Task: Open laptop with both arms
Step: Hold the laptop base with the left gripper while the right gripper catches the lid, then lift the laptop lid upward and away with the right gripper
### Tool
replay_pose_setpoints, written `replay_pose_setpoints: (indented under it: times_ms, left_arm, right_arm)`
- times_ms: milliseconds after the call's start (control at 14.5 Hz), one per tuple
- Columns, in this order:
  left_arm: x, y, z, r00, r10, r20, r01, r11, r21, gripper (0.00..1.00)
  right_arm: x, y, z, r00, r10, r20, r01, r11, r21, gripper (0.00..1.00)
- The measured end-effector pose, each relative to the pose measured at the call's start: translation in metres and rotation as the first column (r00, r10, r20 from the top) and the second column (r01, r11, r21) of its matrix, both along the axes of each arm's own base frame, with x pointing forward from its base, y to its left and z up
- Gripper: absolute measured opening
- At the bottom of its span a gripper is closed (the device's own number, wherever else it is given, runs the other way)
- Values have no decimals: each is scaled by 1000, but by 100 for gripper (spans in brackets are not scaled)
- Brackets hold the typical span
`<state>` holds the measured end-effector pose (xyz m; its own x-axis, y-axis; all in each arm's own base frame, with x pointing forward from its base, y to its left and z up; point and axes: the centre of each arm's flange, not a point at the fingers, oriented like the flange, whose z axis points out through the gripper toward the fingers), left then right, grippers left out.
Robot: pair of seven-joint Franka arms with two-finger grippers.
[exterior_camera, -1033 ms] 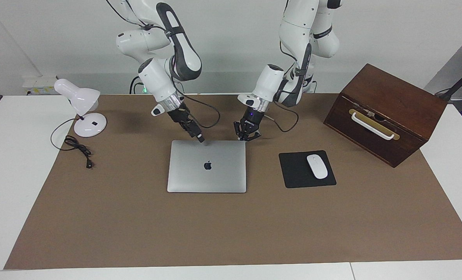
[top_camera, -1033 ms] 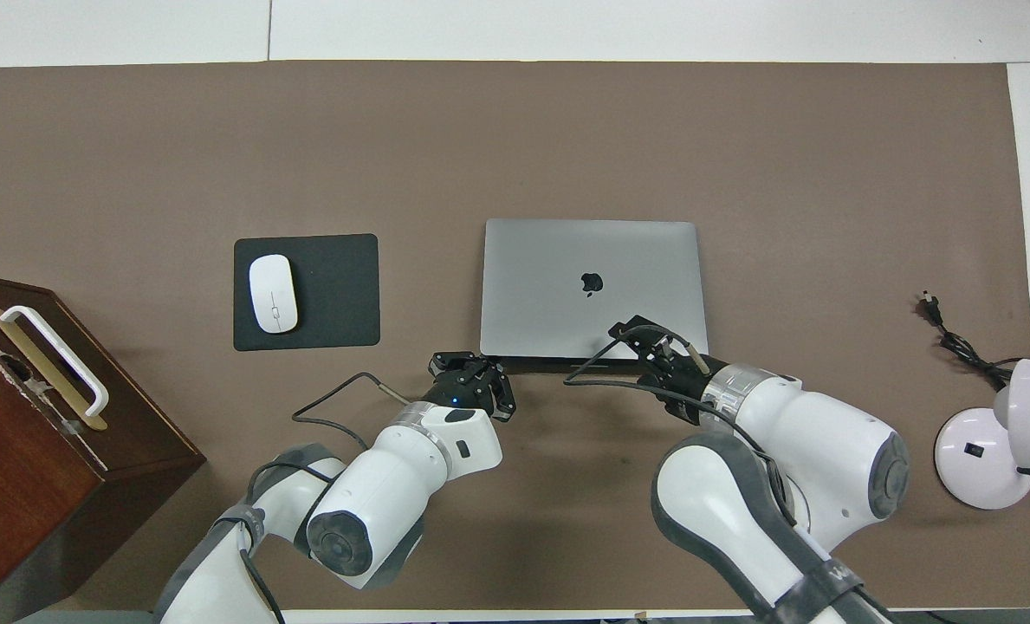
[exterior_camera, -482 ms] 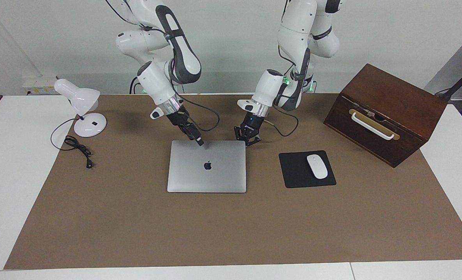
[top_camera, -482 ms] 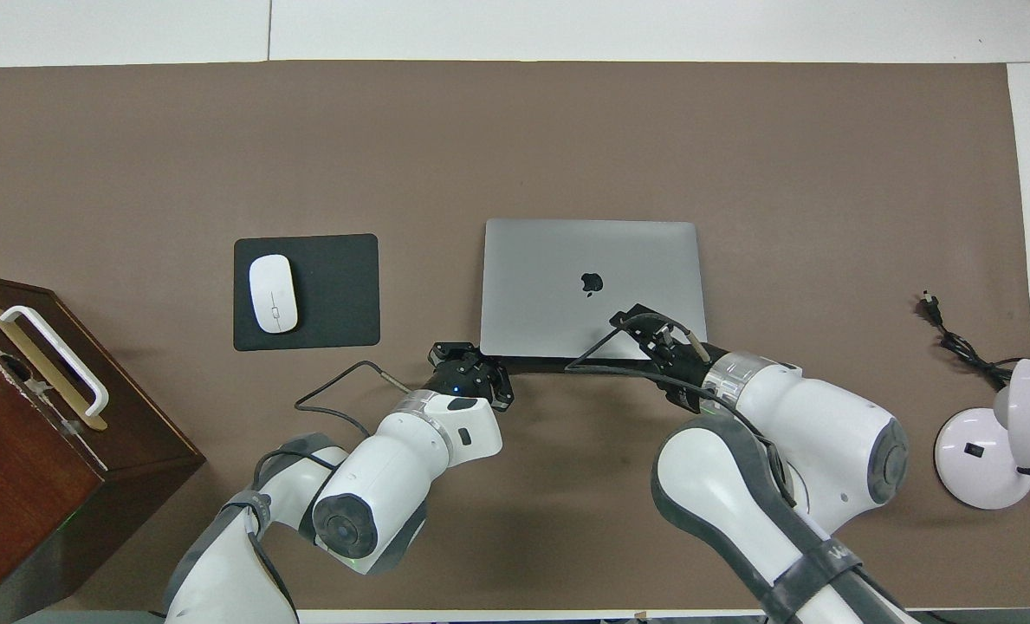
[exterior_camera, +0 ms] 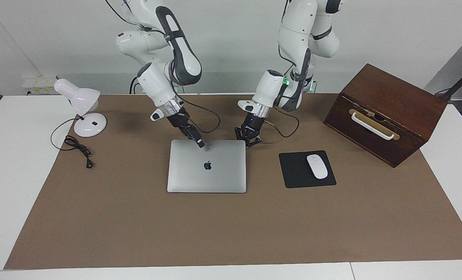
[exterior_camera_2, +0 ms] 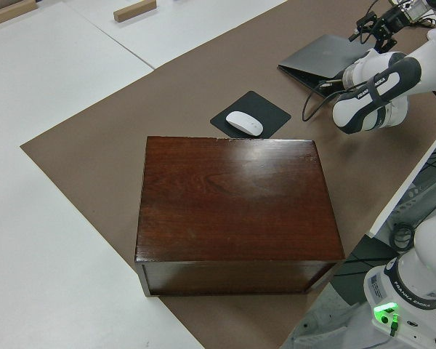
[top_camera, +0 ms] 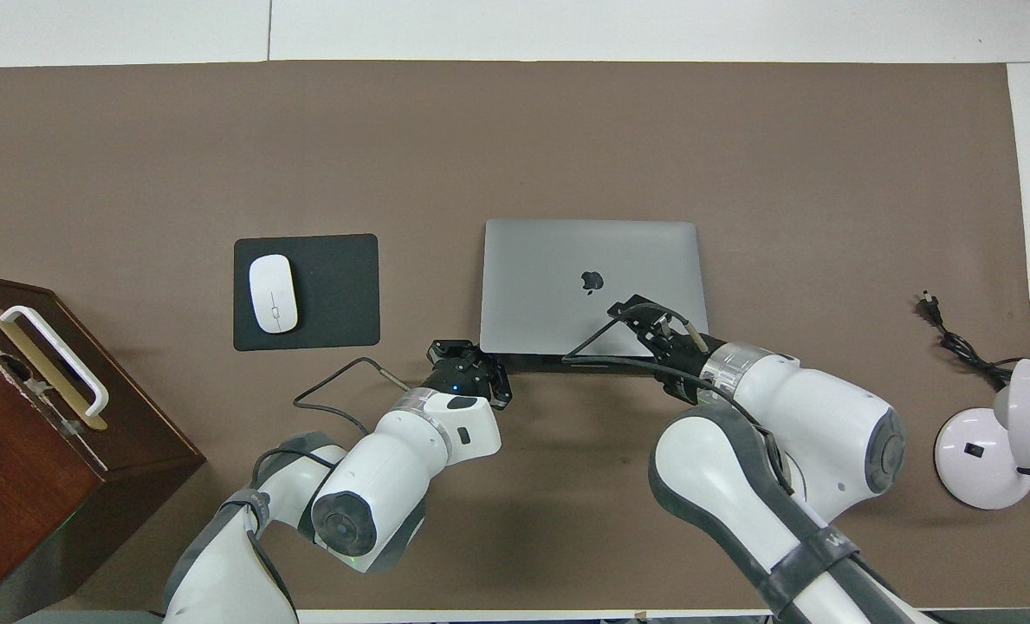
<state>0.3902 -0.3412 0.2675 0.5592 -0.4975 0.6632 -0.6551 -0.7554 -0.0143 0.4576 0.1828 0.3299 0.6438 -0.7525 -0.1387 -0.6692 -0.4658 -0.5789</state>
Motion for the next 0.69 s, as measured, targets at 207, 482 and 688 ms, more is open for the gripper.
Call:
replay_pose_setpoints:
  times_ms: [207,482,688]
  left_arm:
    - [0,0,0,1000,-1,1,1,1000,1,1]
    - [0,0,0,1000,-2,1,2,1000,1,1]
    - [0,0,0,1000,-2,1,2,1000,1,1]
  right_arm:
    - [2,2,2,1000,1,5,-1,1000,3,100]
    - [9,6,9,1000,1,20,-1,1000,12,100]
    - [20,11,19,999,1,43,-2,1000,26,100]
